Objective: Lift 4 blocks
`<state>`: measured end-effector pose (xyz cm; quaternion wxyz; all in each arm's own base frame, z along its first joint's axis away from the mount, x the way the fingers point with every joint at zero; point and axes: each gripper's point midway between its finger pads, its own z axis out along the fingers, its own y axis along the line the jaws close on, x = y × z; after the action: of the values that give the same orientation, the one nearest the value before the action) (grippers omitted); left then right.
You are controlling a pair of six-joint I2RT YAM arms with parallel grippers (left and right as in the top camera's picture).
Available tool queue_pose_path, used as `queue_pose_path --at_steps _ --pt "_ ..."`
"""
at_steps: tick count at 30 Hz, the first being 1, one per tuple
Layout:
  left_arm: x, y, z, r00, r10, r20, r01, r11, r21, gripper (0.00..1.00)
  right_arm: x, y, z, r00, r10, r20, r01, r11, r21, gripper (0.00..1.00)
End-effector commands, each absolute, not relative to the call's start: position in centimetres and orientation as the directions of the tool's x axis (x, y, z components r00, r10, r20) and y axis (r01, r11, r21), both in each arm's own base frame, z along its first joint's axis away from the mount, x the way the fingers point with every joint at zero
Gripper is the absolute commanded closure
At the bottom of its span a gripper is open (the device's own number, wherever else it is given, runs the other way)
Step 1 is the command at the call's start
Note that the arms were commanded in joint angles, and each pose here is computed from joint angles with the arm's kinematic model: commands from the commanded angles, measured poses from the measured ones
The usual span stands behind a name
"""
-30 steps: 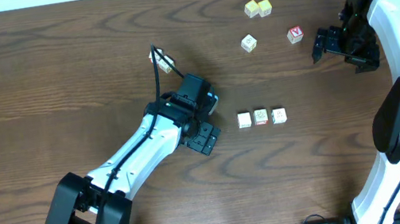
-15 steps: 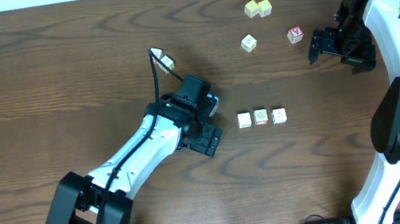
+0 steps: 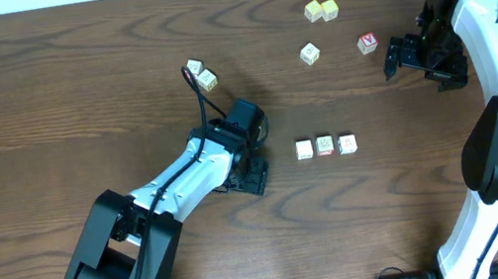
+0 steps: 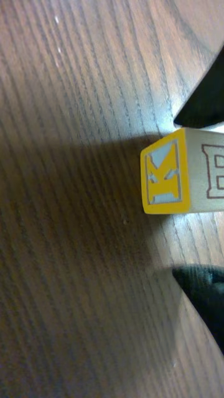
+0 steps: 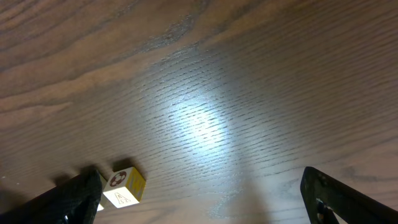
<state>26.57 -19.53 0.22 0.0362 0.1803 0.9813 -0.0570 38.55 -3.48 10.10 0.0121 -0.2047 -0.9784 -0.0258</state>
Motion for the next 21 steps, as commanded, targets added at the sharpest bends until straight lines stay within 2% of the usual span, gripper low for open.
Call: queue_pose_path --at_steps 1,5,9,13,17,19,20,21 --pt "26.4 -19.1 -0.3 -0.943 0.322 -0.08 0.328 0.94 -0.087 0.41 38.5 -3.2 11.1 -0.925 0.381 0.007 0.38 0.923 0.058 0.01" --pt "26.7 -19.3 -0.3 -0.953 0.289 -0.09 0.297 0.95 -0.094 0.49 38.5 -3.2 11.1 -0.925 0.381 0.008 0.381 0.923 0.057 0.01" --pt "27.7 -20.0 -0.1 -0.988 0.104 -0.113 0.119 0.984 -0.131 0.52 38.5 -3.2 11.1 -0.925 0.381 0.007 0.38 0.923 0.058 0.01" --pt "29.0 -21.2 0.3 -0.987 -0.081 -0.137 -0.052 0.978 -0.204 0.66 38.5 -3.2 11.1 -0.925 0.381 0.008 0.381 0.923 0.057 0.01" --pt "29.5 -21.8 0.5 -0.978 -0.163 -0.132 -0.127 0.96 -0.248 0.77 38.5 -3.2 11.1 -0.925 0.38 0.009 0.38 0.923 0.057 0.01" --pt "29.5 -21.8 0.5 -0.978 -0.159 -0.135 -0.122 0.962 -0.244 0.77 38.5 -3.2 11.1 -0.925 0.38 0.009 0.38 0.923 0.057 0.01" --pt "29.6 -21.7 0.5 -0.978 -0.152 -0.14 -0.116 0.964 -0.239 0.73 38.5 -3.2 11.1 -0.925 0.38 0.009 0.38 0.923 0.057 0.01" --pt "29.7 -21.6 0.5 -0.977 -0.156 -0.142 -0.119 0.964 -0.239 0.64 38.5 -3.2 11.1 -0.925 0.38 0.008 0.38 0.923 0.057 0.01"
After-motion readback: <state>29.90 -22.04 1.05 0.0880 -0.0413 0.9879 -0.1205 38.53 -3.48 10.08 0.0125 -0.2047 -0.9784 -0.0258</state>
